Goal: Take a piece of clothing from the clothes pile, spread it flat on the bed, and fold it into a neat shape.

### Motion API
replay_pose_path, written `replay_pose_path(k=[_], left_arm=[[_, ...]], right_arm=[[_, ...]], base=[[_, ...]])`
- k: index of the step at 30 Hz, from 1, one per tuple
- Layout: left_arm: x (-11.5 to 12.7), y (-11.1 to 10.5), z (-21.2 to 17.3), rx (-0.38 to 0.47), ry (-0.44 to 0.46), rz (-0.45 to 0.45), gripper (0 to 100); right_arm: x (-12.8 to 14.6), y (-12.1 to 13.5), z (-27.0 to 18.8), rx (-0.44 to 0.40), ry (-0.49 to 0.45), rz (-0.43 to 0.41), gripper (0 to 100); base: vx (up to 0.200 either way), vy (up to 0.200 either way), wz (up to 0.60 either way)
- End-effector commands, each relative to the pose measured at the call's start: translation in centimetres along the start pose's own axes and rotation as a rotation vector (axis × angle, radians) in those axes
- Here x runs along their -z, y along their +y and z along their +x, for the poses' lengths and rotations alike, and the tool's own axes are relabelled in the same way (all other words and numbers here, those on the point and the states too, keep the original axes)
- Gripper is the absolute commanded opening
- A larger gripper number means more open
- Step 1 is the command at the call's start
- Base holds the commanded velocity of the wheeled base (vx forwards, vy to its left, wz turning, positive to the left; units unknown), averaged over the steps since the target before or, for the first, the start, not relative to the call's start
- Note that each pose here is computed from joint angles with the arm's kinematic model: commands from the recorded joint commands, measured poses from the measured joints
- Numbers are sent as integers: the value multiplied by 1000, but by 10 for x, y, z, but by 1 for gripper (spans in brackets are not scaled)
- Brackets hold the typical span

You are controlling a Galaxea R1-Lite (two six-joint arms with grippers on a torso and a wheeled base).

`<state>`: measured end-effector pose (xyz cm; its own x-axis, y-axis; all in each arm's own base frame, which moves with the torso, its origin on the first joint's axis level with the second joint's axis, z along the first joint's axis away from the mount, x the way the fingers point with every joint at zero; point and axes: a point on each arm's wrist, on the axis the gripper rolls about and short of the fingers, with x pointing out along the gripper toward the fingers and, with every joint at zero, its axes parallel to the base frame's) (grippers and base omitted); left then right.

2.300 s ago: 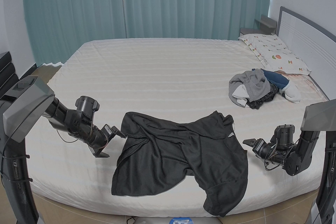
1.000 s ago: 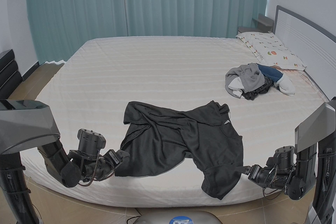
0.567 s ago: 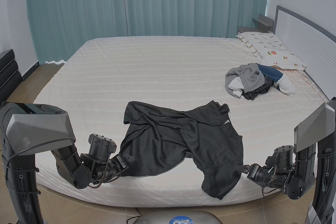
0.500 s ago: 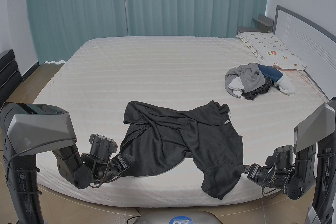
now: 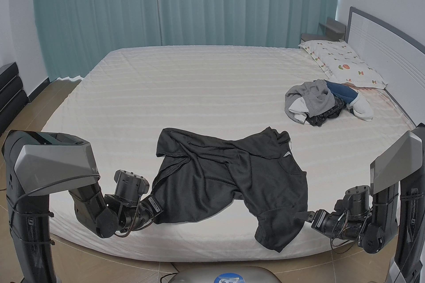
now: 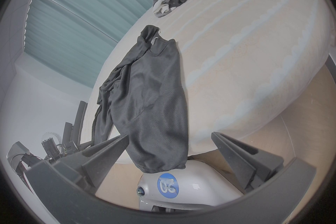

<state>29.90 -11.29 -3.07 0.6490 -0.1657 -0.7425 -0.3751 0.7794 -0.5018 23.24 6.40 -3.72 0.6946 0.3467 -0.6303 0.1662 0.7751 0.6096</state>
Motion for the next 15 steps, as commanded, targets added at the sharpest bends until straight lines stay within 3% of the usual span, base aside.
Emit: replay_pose_path(k=[1,8,15], left_arm=[[0,1,-1,-5,1,-3,0],[-6,16,-13,-36,-11,-74,0],[-19,25,-26,-14,-61,-117,0]], right_arm=[[1,-2,1,3,0,2,100],[-3,-1,2,-3,-15,5,100],[-6,-1,1,-7,-29,9,100]], base=[[0,0,0],[0,0,0],[0,0,0]])
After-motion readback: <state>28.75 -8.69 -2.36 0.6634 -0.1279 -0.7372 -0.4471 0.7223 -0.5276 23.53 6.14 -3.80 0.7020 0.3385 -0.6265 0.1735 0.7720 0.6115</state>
